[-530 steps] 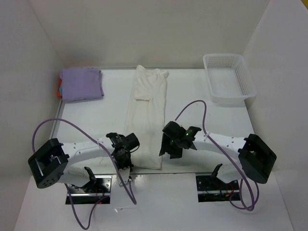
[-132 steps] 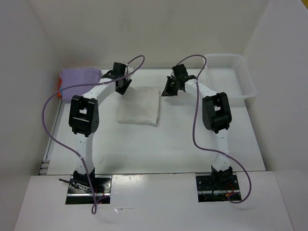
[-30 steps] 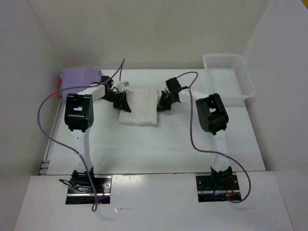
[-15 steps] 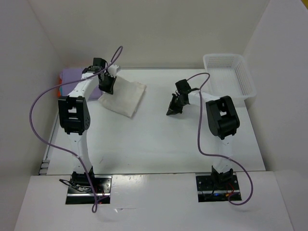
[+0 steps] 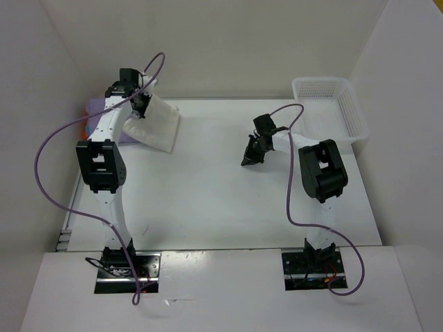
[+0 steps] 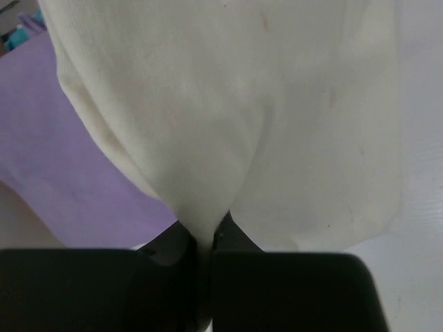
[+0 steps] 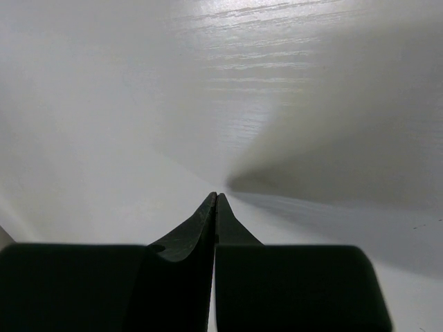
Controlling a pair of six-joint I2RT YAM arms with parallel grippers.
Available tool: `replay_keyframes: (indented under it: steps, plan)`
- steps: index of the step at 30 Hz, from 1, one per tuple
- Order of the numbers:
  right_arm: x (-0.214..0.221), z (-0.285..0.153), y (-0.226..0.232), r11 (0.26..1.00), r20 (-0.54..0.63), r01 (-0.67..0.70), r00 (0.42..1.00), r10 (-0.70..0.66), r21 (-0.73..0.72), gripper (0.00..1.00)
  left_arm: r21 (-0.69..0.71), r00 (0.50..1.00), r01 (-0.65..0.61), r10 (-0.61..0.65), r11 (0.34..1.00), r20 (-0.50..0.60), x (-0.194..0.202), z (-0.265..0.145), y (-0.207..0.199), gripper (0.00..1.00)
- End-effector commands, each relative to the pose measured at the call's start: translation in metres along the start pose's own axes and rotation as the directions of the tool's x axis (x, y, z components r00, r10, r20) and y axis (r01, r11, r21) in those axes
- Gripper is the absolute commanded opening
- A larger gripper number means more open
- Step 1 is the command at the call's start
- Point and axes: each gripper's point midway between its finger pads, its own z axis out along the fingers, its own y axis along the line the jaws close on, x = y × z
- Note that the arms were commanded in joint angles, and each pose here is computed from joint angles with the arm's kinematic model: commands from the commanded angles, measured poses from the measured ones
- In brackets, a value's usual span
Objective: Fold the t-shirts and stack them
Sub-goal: Put the neatly folded tshirt into the corner of the board with the left arm
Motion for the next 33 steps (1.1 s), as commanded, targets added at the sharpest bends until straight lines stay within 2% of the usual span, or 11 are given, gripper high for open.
replay_keyframes:
  steps: [1,8,13,25,30,33]
  plan:
    - [-0.004,-0.018,0.001,1.000,0.038,0.027,0.999,-0.027,0.003,0.01,-0.096,0.997,0.039,-0.033,0.995,0.066,-0.017,-0.021,0.050,0.00]
    - [-0.004,-0.017,-0.012,0.999,0.037,0.021,0.999,-0.022,0.043,0.01,-0.124,0.991,0.099,-0.086,0.987,0.107,-0.018,-0.036,0.093,0.00]
    - [-0.004,-0.017,-0.012,0.999,0.037,0.021,0.999,-0.022,0.043,0.01,-0.094,0.982,0.172,-0.164,0.981,0.094,0.005,-0.032,0.119,0.00]
    - [-0.004,-0.016,-0.014,0.998,0.021,0.023,0.999,-0.025,0.066,0.01,-0.105,0.967,0.250,-0.253,0.963,-0.025,0.070,0.017,0.143,0.00]
    - [-0.003,-0.016,-0.013,0.998,0.015,0.033,0.999,-0.034,0.059,0.01,-0.221,0.949,0.294,-0.311,0.930,-0.047,0.093,0.020,0.176,0.27]
    - [-0.003,-0.016,-0.013,0.998,0.015,0.033,0.999,-0.034,0.059,0.02,-0.254,0.939,0.316,-0.340,0.914,-0.053,0.105,0.018,0.188,0.34]
